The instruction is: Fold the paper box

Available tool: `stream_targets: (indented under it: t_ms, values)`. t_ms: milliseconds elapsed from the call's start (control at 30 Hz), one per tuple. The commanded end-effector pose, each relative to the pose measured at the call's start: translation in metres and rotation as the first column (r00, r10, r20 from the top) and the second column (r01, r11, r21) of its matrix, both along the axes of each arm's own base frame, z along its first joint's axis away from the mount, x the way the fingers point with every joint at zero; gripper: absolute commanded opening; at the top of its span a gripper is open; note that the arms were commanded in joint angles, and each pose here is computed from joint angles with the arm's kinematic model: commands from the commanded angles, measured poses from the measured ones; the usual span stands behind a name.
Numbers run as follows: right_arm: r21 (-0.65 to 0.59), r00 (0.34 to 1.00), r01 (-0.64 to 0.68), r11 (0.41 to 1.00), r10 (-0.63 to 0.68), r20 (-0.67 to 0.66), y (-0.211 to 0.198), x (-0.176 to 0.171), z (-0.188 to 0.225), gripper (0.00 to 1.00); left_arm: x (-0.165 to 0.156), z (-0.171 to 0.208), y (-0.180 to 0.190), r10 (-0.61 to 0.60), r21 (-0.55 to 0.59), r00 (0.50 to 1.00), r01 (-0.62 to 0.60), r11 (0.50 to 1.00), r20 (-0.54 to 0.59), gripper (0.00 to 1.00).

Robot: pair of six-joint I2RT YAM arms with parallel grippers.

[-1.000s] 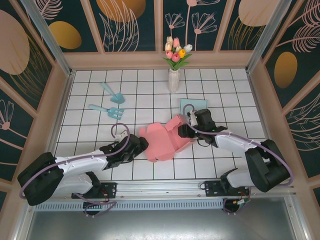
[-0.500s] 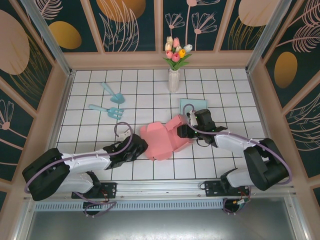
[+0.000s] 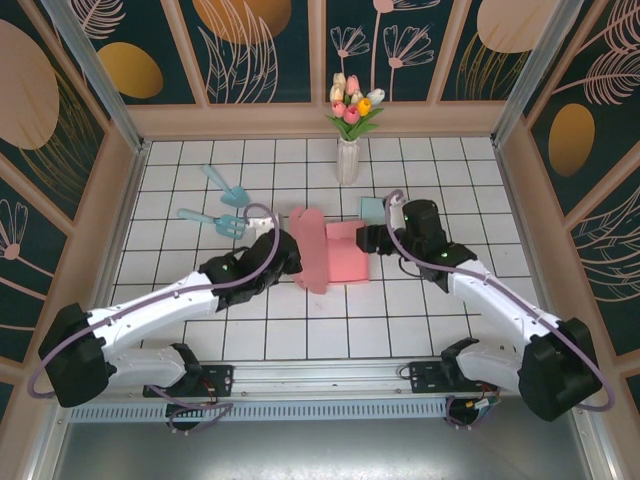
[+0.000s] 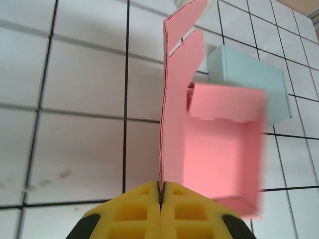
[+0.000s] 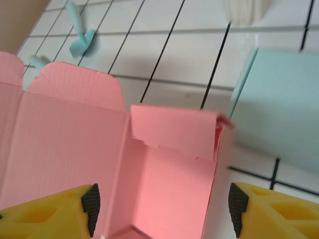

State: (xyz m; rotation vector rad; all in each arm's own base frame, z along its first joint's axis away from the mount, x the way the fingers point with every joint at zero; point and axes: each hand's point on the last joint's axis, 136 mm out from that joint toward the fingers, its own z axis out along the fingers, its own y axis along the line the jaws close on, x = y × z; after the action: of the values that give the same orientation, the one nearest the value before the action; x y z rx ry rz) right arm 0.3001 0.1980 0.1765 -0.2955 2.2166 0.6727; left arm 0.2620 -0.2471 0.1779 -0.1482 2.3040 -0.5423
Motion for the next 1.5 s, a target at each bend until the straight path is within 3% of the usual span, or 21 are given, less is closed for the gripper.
stream_targets:
  t_ms: [0,100,233,300,400,467,567,667,800,967,1100,1267,1467]
  values:
    - [-0.114,0.998,0.061,0.992,-0.059,0.025,-0.021,0.007,0.013,0.71,0.002,0.026,0.016,-0.136,0.301,0.989,0.114,0.947,0.054,0.00]
    - [-0.152,0.992,0.003,0.988,0.015,0.122,-0.015,0.012,0.036,0.70,0.006,0.050,-0.005,-0.327,0.405,0.942,0.271,0.873,0.076,0.00]
    - [-0.228,0.937,-0.211,0.950,0.263,0.228,0.010,0.008,0.048,0.66,-0.002,0.045,-0.026,-0.545,0.495,0.838,0.465,0.734,0.021,0.00]
    - [-0.294,0.897,-0.296,0.909,0.370,0.243,0.018,0.005,0.045,0.66,-0.002,0.042,-0.034,-0.580,0.505,0.814,0.502,0.702,-0.002,0.00]
    - [-0.369,0.871,-0.310,0.876,0.417,0.258,0.015,0.014,0.043,0.66,0.000,0.040,-0.050,-0.646,0.507,0.763,0.544,0.669,0.034,0.00]
    - [-0.392,0.837,-0.366,0.844,0.483,0.256,0.015,0.011,0.038,0.64,-0.003,0.036,-0.065,-0.704,0.492,0.708,0.597,0.633,0.047,0.00]
    - [-0.440,0.763,-0.476,0.762,0.606,0.225,0.020,-0.004,0.020,0.62,-0.004,0.031,-0.082,-0.750,0.473,0.658,0.640,0.606,0.069,0.00]
    - [-0.486,0.749,-0.496,0.719,0.637,0.179,0.014,-0.005,0.007,0.62,0.006,0.030,-0.089,-0.737,0.477,0.669,0.618,0.625,0.098,0.00]
    - [-0.529,0.729,-0.518,0.673,0.670,0.138,0.002,-0.007,0.000,0.63,0.020,0.038,-0.092,-0.671,0.444,0.727,0.558,0.701,0.144,0.02]
    - [-0.597,0.636,-0.562,0.572,0.760,0.129,-0.006,-0.023,0.000,0.64,0.019,0.041,-0.099,-0.623,0.326,0.767,0.556,0.764,0.152,0.02]
    - [-0.637,0.640,-0.568,0.522,0.766,0.057,-0.020,-0.021,-0.012,0.64,0.020,0.041,-0.095,-0.578,0.278,0.802,0.526,0.804,0.154,0.00]
    - [-0.645,0.640,-0.605,0.468,0.767,-0.043,-0.026,-0.015,-0.034,0.64,0.015,0.044,-0.091,-0.565,0.247,0.806,0.520,0.818,0.175,0.00]
    - [-0.605,0.631,-0.654,0.454,0.768,-0.106,-0.020,-0.005,-0.052,0.63,0.015,0.038,-0.088,-0.546,0.237,0.821,0.503,0.831,0.171,0.00]
